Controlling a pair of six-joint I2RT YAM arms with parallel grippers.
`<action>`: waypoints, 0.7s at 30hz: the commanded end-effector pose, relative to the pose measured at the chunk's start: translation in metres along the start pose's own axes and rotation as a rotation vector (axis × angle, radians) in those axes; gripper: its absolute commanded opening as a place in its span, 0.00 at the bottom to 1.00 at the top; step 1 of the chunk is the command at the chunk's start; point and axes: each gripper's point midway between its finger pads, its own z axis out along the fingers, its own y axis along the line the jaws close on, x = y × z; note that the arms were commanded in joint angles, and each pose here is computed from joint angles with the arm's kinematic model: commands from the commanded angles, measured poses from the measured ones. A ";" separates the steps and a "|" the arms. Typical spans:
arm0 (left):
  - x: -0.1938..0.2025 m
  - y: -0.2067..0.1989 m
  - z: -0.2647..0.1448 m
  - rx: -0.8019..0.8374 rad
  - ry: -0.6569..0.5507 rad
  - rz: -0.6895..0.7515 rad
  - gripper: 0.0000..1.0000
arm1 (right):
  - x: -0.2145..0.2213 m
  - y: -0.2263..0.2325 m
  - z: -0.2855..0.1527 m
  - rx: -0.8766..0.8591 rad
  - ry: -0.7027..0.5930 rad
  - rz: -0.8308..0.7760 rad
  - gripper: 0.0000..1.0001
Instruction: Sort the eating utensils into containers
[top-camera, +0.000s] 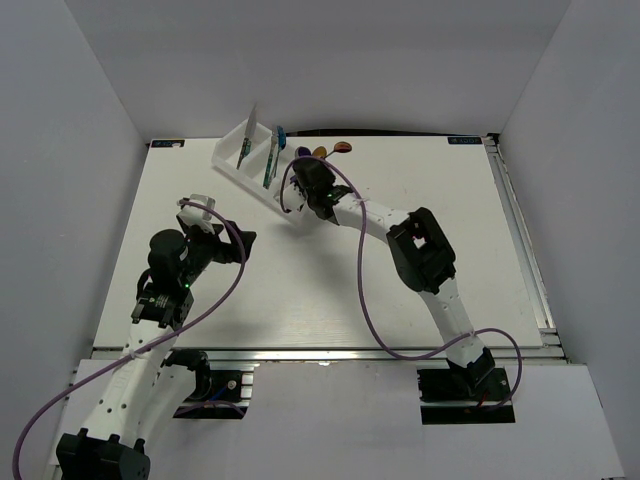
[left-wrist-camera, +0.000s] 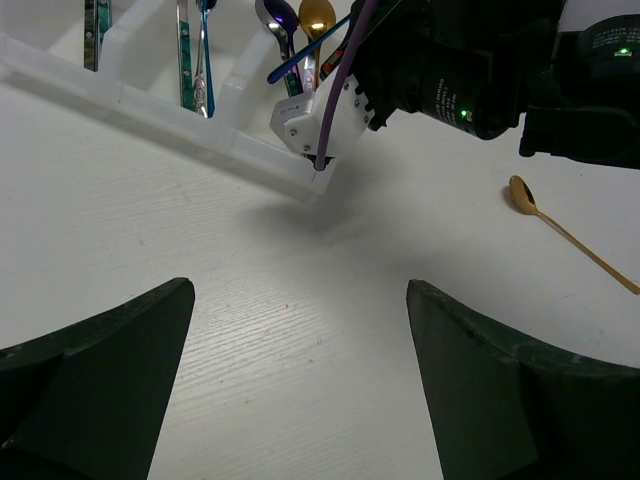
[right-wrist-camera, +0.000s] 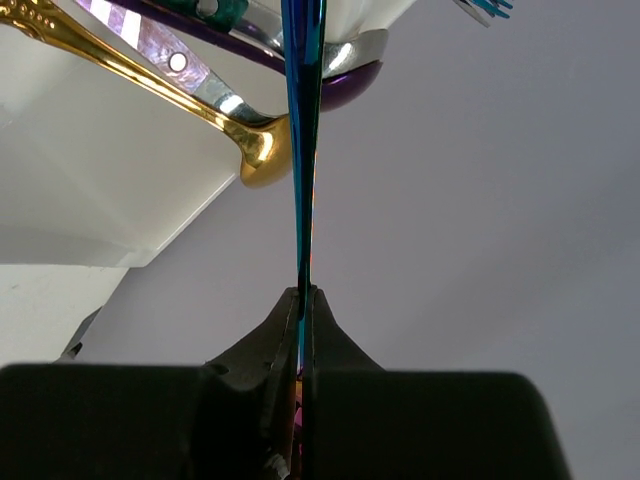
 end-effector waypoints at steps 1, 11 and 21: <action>-0.004 -0.001 -0.002 0.008 -0.018 0.002 0.98 | -0.013 -0.019 0.009 0.019 -0.009 -0.480 0.00; -0.002 0.000 -0.002 0.006 -0.014 0.002 0.98 | -0.022 -0.007 0.020 -0.002 -0.023 -0.450 0.04; -0.002 0.000 -0.001 0.007 -0.012 0.003 0.98 | -0.027 -0.008 0.016 0.020 -0.046 -0.412 0.56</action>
